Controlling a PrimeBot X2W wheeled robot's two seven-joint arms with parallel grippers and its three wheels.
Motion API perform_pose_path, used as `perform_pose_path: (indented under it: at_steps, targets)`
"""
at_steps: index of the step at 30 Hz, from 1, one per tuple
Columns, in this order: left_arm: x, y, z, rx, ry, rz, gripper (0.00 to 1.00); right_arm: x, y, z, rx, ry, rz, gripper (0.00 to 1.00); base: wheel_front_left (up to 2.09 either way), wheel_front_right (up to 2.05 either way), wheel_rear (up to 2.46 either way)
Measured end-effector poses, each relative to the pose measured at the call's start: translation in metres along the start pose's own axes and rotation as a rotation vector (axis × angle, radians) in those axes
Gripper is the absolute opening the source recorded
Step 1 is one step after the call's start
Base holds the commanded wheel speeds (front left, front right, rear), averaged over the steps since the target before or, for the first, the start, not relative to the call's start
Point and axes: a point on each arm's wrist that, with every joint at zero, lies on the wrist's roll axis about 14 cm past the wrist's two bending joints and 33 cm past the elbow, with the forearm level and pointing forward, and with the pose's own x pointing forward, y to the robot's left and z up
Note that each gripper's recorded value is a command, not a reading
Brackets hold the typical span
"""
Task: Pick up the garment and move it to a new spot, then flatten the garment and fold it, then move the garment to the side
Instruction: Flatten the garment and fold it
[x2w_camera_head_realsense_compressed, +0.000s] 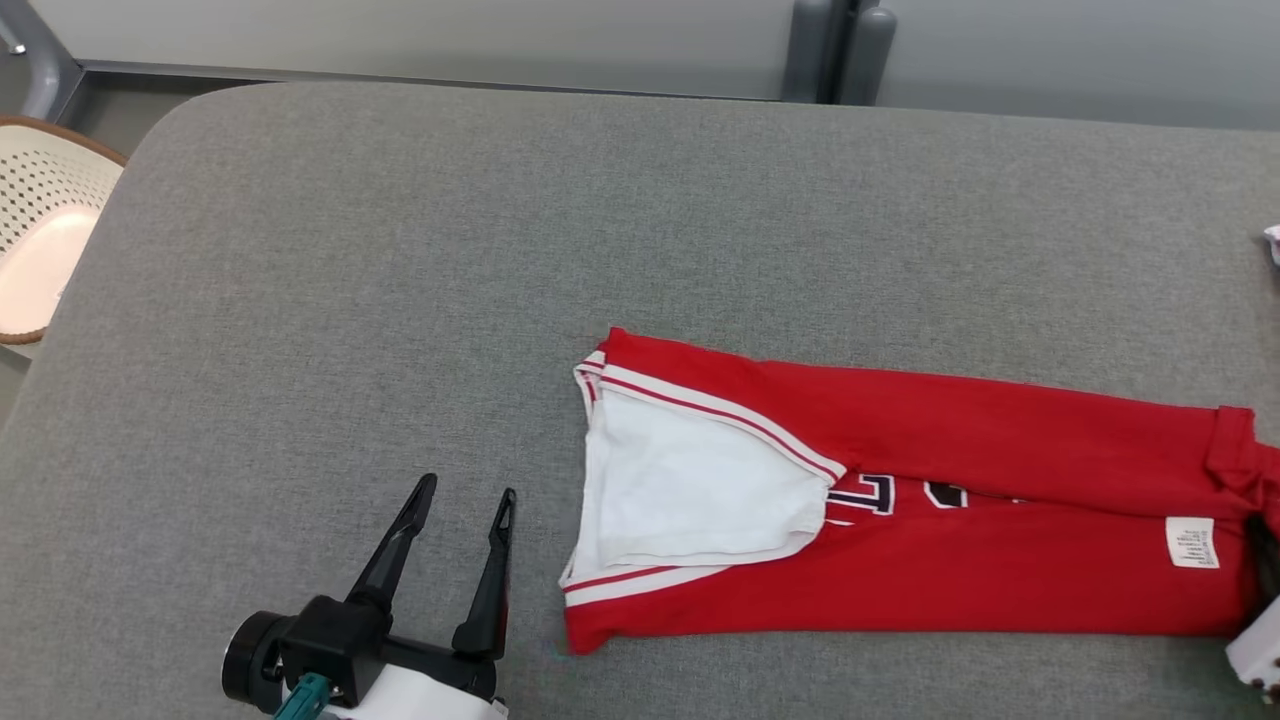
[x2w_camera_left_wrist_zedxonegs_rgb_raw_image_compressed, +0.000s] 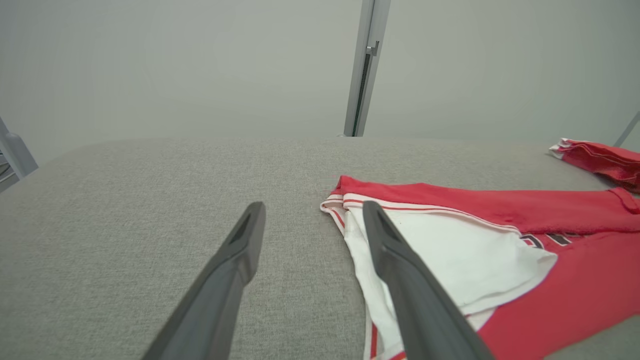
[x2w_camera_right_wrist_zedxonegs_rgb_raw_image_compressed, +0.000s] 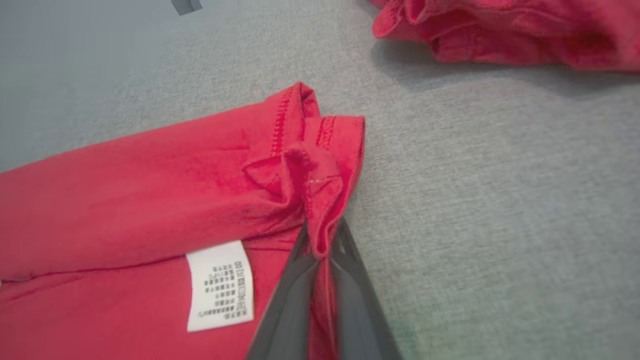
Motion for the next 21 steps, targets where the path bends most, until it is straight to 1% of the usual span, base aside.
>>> perform_pose_path:
  at_steps: [3,4,5,7,9,14,18,21]
  targets:
    - [0.003,-0.005,0.0,-0.001,-0.004,-0.022,1.0,-0.009,-0.024,0.016,-0.046,-0.037,-0.051,0.0,0.0,0.0,0.0]
    - [0.004,-0.007,0.001,-0.001,-0.007,-0.027,1.0,-0.012,-0.03,0.025,-0.065,-0.055,-0.063,0.0,0.0,0.0,0.0]
    - [0.006,-0.011,0.001,-0.003,-0.009,-0.038,1.0,-0.019,-0.042,0.04,-0.11,-0.083,-0.091,0.0,0.0,0.0,0.0]
    - [0.007,-0.014,0.001,-0.006,-0.011,-0.049,1.0,-0.025,-0.045,0.054,-0.138,-0.106,-0.1,0.0,0.0,0.0,0.0]
    - [0.008,-0.015,0.0,-0.008,-0.009,-0.056,1.0,-0.03,-0.04,0.067,-0.164,-0.123,-0.096,0.0,0.0,0.0,0.0]
    - [0.008,-0.017,0.0,-0.007,-0.011,-0.065,1.0,-0.041,-0.007,0.092,-0.226,-0.15,-0.052,0.0,0.0,0.0,0.0]
    - [0.006,-0.016,0.0,-0.002,-0.014,-0.06,1.0,-0.055,0.037,0.111,-0.288,-0.195,0.004,0.0,0.0,0.0,0.0]
    - [0.002,-0.011,-0.002,0.003,-0.006,-0.049,1.0,-0.063,0.069,0.118,-0.33,-0.219,0.047,0.0,0.0,0.0,0.0]
